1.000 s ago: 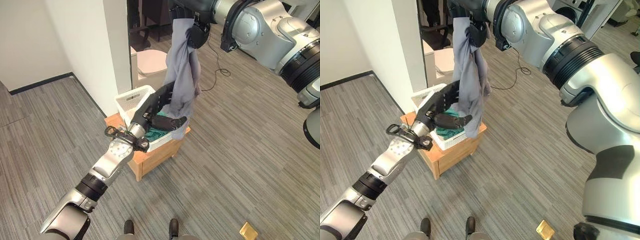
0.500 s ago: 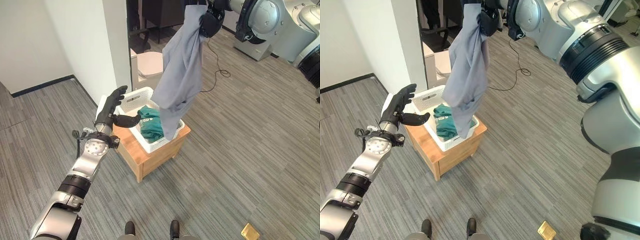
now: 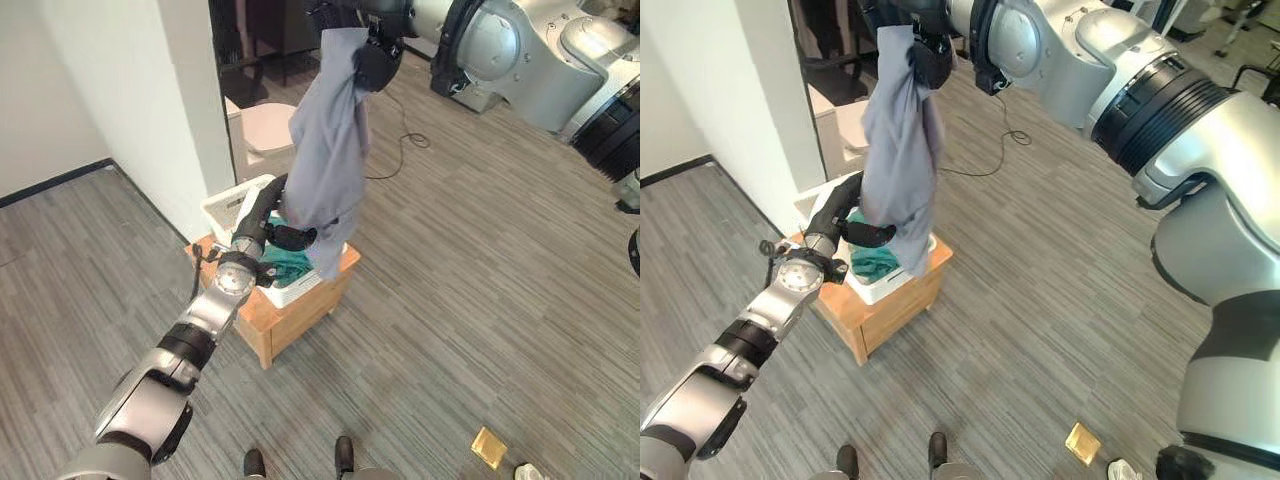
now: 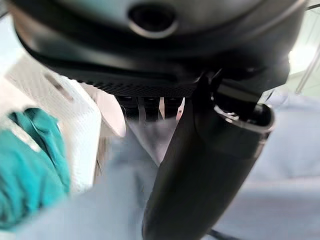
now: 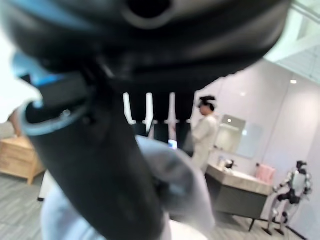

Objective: Pick up bed clothes into laundry basket.

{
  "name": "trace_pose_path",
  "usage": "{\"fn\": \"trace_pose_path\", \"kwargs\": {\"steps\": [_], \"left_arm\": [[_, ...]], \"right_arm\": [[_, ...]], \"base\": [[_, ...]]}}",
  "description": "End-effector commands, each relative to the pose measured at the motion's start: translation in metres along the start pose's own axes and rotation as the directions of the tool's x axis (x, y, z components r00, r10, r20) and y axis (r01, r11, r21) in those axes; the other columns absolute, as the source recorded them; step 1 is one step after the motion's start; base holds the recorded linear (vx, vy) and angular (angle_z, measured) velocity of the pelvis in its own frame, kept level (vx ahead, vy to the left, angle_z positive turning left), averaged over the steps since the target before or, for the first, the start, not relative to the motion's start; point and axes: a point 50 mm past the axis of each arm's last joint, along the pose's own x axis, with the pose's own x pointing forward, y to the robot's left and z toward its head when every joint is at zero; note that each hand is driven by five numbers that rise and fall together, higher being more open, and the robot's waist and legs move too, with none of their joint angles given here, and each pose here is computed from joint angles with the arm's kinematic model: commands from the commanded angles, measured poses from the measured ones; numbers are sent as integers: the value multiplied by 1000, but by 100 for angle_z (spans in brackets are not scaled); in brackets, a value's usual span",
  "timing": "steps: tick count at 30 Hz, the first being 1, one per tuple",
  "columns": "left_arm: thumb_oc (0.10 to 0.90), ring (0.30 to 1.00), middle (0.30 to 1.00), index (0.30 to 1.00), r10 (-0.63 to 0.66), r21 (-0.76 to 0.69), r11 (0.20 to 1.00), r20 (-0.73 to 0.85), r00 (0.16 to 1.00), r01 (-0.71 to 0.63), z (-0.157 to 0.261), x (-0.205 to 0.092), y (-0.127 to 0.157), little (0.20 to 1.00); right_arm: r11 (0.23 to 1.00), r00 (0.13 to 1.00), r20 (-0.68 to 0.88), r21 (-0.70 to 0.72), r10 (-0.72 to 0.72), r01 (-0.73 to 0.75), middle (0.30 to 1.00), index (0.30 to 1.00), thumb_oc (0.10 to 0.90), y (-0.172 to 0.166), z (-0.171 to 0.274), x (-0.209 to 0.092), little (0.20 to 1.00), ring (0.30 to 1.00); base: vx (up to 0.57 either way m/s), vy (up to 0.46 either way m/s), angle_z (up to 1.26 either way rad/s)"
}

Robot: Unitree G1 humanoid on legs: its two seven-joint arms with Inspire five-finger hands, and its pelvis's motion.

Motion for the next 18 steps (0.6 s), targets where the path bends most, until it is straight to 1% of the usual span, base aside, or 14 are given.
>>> {"fn": "trace_pose_path", "kwargs": {"steps": [1,5,10,13,14,15,16,17,18], "left_arm": [[800,900,900,900,36,-20,999,277,960,-32,85,29,-6,900],[800,900,900,900,31,-13,1000,285,958,-28,100,37,-13,900],[800,900,900,900,33,-28,999,297,954,-26,110,40,-16,900],[800,900,900,900,5,-58,998,317,948,14,115,38,-26,900],[800,900,900,900,-28,-119,991,319,947,70,115,35,-34,900],[800,900,900,900,-29,-119,990,318,948,70,114,35,-34,900],[800,900,900,900,-65,-176,976,323,944,127,114,32,-41,900],[800,900,900,900,-66,-177,976,323,944,128,114,32,-41,900],[400,300,300,300,-101,-233,955,331,938,185,115,28,-49,300]], "right_arm": [[960,955,-98,-45,-280,277,300,300,400,-86,-10,-7,300,300],[959,956,-73,-30,-284,283,300,300,400,-86,-3,-3,300,300],[958,955,-73,-28,-287,285,300,300,400,-86,-4,-3,300,300],[955,952,-81,-29,-296,295,300,300,400,-88,-6,-5,300,300],[954,950,-88,-23,-301,300,300,300,400,-88,-8,-7,300,300],[954,950,-89,-23,-300,299,300,300,400,-88,-8,-7,300,300],[954,950,-94,-22,-298,298,300,300,400,-87,-10,-8,300,300],[955,950,-94,-21,-298,297,300,300,400,-87,-10,-8,300,300],[956,951,-98,-18,-294,294,300,300,400,-86,-12,-9,300,300]], "base": [[-7,6,-10],[-1,4,-3],[1,2,-2],[3,-5,-2],[0,0,0],[0,0,0],[0,0,0],[0,0,0],[0,0,0]]}}
